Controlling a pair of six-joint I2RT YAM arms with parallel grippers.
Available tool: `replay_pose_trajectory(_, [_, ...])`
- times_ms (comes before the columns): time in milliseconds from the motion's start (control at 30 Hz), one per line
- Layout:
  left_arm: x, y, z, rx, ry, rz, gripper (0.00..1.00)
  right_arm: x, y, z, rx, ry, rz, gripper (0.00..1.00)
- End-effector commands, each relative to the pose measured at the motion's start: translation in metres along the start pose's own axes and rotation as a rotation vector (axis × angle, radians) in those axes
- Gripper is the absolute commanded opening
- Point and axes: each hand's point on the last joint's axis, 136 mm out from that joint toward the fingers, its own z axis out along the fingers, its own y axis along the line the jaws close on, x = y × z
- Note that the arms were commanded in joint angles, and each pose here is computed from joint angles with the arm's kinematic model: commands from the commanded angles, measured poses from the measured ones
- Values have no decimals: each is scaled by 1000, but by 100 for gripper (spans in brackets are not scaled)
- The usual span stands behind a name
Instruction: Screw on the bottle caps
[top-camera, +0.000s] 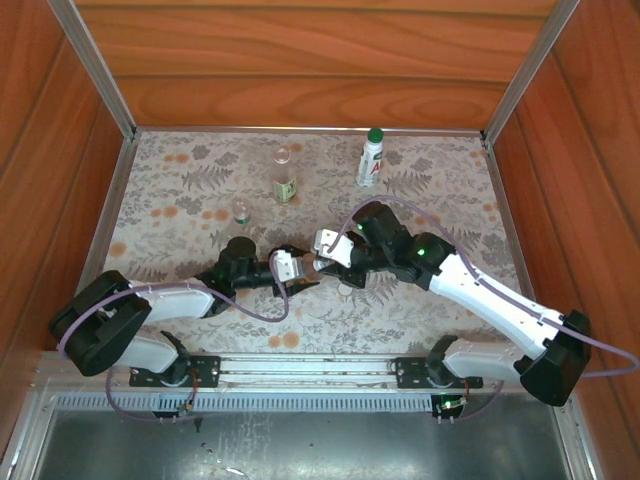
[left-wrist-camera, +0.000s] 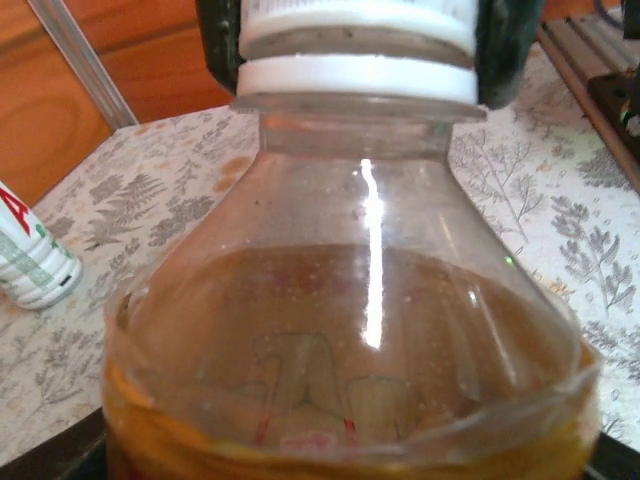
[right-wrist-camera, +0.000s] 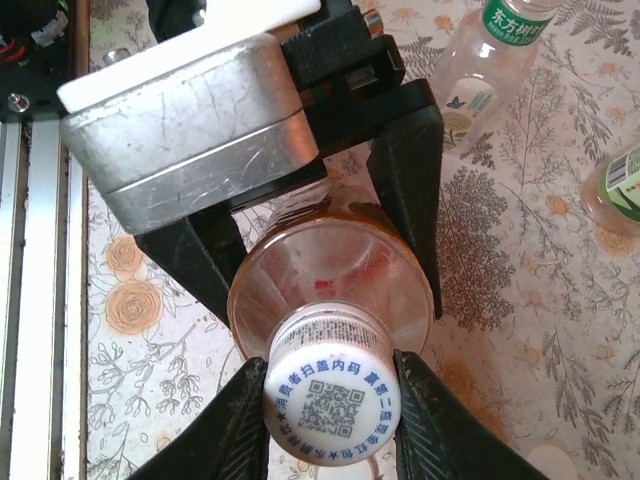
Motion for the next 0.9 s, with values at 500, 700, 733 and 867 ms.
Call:
replay_pose_trajectory(500, [-2,-7,-1,31,-18,14,57,-6,9,-5,-73,9,-166,43])
replay_pose_trajectory(700, [0,-8,-1,33,-12,19,57,-7,11,-3,-97,13,-142,18])
replay_pose_trajectory(733, [1,-8,-1,31,-9,18,57,-6,11,-3,-97,14,-128,16])
replay_pose_trajectory(867, [-2,8,1,-36,3,46,57,-17,-7,1,-3,-33,120,1])
